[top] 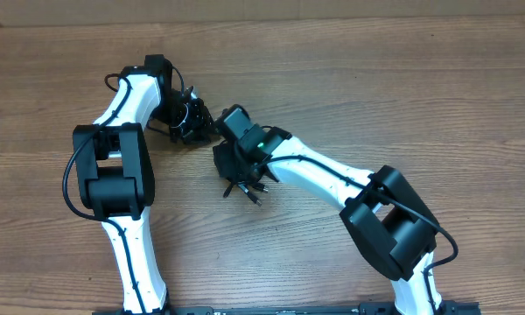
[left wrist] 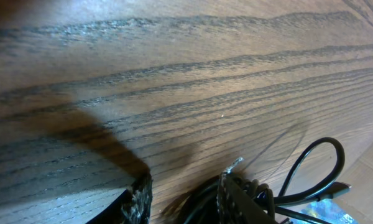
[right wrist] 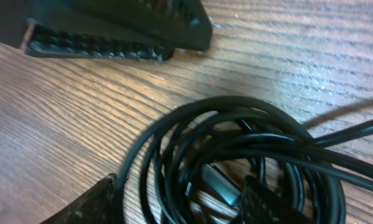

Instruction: Untangle cables

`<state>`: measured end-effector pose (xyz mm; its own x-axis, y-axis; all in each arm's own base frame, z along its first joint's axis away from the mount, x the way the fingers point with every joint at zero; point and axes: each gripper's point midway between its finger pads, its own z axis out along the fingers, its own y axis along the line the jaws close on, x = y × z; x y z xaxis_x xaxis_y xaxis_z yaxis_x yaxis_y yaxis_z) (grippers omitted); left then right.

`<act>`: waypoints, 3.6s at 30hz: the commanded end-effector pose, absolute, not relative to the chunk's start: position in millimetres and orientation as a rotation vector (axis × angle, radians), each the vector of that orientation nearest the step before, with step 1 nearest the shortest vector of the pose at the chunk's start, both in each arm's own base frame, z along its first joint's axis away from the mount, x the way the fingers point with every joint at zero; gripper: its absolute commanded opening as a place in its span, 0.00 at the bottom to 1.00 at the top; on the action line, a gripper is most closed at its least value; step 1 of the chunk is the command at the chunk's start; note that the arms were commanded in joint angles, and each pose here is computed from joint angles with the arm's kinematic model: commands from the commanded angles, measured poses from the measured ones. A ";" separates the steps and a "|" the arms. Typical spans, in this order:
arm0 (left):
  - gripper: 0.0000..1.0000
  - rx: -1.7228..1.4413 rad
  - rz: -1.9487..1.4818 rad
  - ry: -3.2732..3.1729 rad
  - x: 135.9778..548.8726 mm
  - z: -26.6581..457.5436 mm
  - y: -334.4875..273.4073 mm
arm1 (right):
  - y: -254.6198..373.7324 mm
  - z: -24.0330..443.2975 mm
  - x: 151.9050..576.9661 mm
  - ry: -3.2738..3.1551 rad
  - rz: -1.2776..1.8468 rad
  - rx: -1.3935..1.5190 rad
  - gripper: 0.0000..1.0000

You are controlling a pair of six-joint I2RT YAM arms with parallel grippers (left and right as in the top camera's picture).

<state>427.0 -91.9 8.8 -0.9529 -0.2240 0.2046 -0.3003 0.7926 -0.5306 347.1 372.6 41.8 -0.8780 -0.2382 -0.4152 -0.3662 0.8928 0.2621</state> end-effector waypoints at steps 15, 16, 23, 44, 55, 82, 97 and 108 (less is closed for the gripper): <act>0.43 0.431 0.822 -2.838 421.9 -1.9 -90.5 | 396.4 46.4 344.9 2.552 0.391 -0.488 0.55; 0.43 0.431 0.822 -2.838 421.9 -1.9 -90.5 | 393.7 44.8 345.3 2.554 0.373 -0.484 0.55; 0.43 0.431 0.822 -2.838 421.9 -1.9 -90.5 | 397.1 36.9 330.7 2.598 0.396 -0.526 0.45; 0.43 0.431 0.822 -2.838 421.8 -1.9 -90.5 | 380.2 -29.6 308.5 2.739 0.229 -0.589 0.45; 0.51 0.424 0.806 -2.848 422.1 -3.0 -88.7 | 368.7 -33.8 300.0 2.788 0.174 -0.603 0.32; 1.00 0.181 0.971 -2.870 422.9 6.2 -101.4 | 336.2 -12.5 295.8 2.979 0.307 -0.520 0.28; 0.92 0.057 1.177 -2.838 424.5 21.0 -112.7 | 354.3 38.1 307.8 2.983 0.875 -0.528 0.04; 0.83 -0.354 1.798 -2.682 419.3 77.3 -138.1 | 326.0 155.2 364.4 2.496 1.912 -0.472 0.04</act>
